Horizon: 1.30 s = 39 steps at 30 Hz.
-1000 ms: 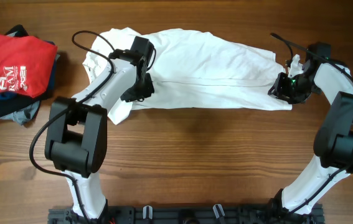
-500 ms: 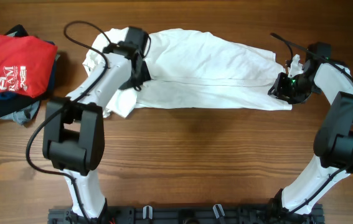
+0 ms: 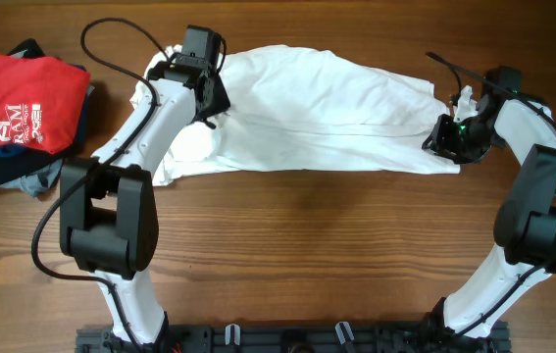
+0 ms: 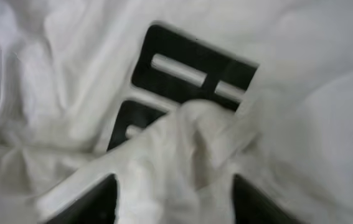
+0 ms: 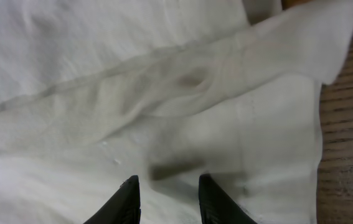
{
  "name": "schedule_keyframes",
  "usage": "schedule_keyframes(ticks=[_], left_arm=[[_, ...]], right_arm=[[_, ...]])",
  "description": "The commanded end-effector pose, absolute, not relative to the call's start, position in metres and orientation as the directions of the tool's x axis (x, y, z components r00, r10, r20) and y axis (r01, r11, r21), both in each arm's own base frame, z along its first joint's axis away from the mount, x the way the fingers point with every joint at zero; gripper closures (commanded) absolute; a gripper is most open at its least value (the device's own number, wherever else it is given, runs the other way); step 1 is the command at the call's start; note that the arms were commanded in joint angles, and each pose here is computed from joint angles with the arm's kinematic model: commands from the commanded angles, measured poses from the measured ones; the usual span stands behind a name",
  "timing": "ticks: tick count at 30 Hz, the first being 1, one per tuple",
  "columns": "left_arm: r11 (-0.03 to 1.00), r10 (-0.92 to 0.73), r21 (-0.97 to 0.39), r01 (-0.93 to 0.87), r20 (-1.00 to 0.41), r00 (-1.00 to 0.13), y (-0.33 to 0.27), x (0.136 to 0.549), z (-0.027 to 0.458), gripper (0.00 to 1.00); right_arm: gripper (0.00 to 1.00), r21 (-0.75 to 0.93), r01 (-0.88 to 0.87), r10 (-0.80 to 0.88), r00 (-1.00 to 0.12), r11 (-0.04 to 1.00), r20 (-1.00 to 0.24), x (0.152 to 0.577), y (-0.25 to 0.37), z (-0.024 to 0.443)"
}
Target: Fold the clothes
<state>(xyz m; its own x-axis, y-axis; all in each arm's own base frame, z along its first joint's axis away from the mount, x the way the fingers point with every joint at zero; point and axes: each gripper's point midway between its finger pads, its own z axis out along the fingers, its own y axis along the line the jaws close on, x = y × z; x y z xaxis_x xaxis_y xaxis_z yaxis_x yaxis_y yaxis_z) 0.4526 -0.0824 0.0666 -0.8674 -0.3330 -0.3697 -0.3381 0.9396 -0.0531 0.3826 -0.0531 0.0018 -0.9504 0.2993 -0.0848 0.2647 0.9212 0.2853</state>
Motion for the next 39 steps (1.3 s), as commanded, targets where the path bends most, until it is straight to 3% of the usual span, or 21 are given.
schedule_keyframes(ticks=[1, 4, 8, 15, 19, 23, 29, 33, 37, 39], left_arm=[[0.922, -0.371, -0.019, -0.387, -0.336, -0.866, -0.053, 0.424, 0.103, 0.21], [0.903, -0.406, 0.036, -0.429, -0.256, -0.877, -0.03, 0.383, 0.124, 0.28], [0.836, -0.52, 0.145, -0.529, -0.099, -0.849, -0.004, 0.331, 0.108, 0.55], [0.799, -0.58, 0.191, -0.57, 0.001, -0.814, -0.004, 0.284, 0.034, 0.57], [0.797, -0.584, 0.17, -0.58, -0.032, -0.811, -0.003, 0.284, 0.012, 0.51], [0.797, -0.584, 0.097, -0.596, -0.127, -0.802, -0.005, 0.311, 0.007, 0.48], [0.779, -0.568, 0.175, -0.602, -0.211, -0.796, 0.015, 0.315, 0.011, 0.5], [0.779, -0.568, 0.168, -0.604, -0.219, -0.794, 0.015, 0.317, 0.011, 0.57], [0.78, -0.568, 0.152, -0.608, -0.236, -0.788, 0.014, 0.323, 0.011, 0.85], [0.78, -0.568, 0.152, -0.607, -0.235, -0.789, 0.014, 0.322, 0.011, 0.9]], right_arm=[[0.68, 0.251, 0.253, 0.281, -0.956, 0.934, -0.084, 0.377, -0.055, 0.0], [0.69, 0.241, 0.254, 0.281, -0.956, 0.937, -0.084, 0.377, -0.057, 0.0], [0.69, 0.238, 0.254, 0.281, -0.956, 0.937, -0.088, 0.377, -0.057, 0.0], [0.69, 0.238, 0.254, 0.282, -0.956, 0.937, -0.088, 0.377, -0.057, 0.0], [0.68, 0.238, 0.254, 0.282, -0.956, 0.937, -0.088, 0.377, -0.057, 0.0], [0.68, 0.238, 0.254, 0.282, -0.956, 0.937, -0.088, 0.377, -0.057, 0.0], [0.68, 0.238, 0.255, 0.282, -0.956, 0.937, -0.086, 0.377, -0.057, 0.0], [0.68, 0.238, 0.254, 0.282, -0.956, 0.937, -0.087, 0.377, -0.057, 0.0], [0.68, 0.238, 0.254, 0.281, -0.956, 0.937, -0.087, 0.377, -0.058, 0.0], [0.68, 0.238, 0.254, 0.281, -0.956, 0.938, -0.087, 0.377, -0.058, 0.0]])
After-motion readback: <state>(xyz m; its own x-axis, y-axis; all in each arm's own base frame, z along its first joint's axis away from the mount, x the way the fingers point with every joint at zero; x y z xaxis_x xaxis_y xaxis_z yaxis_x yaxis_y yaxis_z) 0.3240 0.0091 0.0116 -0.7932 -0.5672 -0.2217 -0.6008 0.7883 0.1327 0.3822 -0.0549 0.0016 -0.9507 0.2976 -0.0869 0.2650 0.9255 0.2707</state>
